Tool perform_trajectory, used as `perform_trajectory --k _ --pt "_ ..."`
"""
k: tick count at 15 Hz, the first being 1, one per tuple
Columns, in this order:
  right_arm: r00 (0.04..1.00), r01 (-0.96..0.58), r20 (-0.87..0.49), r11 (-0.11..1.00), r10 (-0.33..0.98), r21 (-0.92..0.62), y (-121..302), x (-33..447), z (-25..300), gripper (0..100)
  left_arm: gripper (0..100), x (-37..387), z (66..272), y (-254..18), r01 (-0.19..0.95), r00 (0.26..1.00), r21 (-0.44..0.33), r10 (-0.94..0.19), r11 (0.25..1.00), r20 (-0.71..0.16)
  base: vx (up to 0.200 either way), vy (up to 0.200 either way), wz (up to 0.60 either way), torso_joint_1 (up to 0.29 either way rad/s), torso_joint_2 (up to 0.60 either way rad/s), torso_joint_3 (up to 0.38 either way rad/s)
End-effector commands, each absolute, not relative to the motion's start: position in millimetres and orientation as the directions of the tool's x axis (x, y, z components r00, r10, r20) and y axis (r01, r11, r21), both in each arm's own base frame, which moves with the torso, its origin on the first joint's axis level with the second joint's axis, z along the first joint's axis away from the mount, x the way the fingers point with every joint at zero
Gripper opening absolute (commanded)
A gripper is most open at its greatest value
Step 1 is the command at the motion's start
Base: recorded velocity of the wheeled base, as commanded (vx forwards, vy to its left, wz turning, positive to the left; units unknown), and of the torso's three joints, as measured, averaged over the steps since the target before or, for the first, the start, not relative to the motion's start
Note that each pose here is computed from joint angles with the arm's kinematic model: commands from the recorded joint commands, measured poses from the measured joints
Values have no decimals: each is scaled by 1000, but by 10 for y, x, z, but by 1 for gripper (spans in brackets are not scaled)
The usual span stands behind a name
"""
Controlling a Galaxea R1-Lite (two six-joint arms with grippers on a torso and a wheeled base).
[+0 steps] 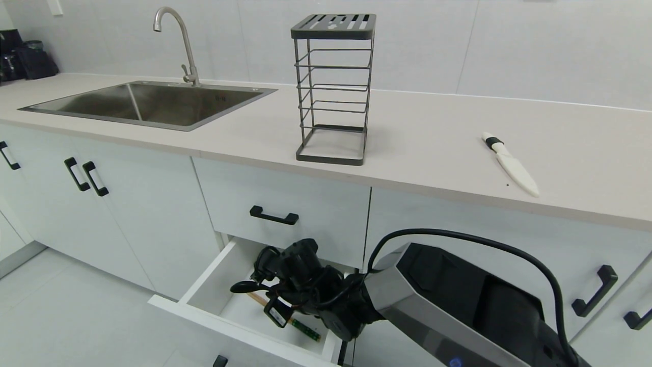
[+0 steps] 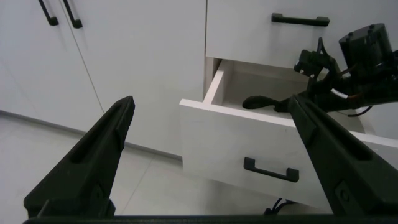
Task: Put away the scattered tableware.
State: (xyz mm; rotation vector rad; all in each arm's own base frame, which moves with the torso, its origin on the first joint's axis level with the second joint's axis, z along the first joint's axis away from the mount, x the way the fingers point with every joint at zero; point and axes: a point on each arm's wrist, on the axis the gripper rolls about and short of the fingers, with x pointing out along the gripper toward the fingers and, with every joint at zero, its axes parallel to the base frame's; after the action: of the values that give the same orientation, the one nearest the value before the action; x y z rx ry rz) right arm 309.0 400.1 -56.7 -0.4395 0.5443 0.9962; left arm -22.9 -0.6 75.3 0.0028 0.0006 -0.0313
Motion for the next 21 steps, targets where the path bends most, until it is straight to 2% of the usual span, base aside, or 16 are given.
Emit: perform_trajectory --k 1,12,13,17,21 --pt "440 -869 -607 484 662 -102 4003 3135 -567 0 100 -228 753 -7 32 999 3 -32 999 -2 0 0 0 -66 129 36" --pt "402 -880 -669 465 625 -94 4033 3109 -588 0 100 -228 753 -7 32 999 3 -32 999 -2 0 0 0 -7 45 17" --pt "404 -880 -664 465 629 -96 4036 3111 -590 100 100 -228 753 -7 32 999 3 -32 999 -2 0 0 0 0 0 0" --pt "435 -878 -594 465 676 -113 4097 3118 -547 100 100 -228 753 -7 32 999 3 -32 999 -2 0 0 0 0 0 0" --pt "435 -881 -580 459 689 -116 4130 3084 -513 100 100 -228 753 -6 31 1000 3 -31 1000 -2 0 0 0 0 0 0"
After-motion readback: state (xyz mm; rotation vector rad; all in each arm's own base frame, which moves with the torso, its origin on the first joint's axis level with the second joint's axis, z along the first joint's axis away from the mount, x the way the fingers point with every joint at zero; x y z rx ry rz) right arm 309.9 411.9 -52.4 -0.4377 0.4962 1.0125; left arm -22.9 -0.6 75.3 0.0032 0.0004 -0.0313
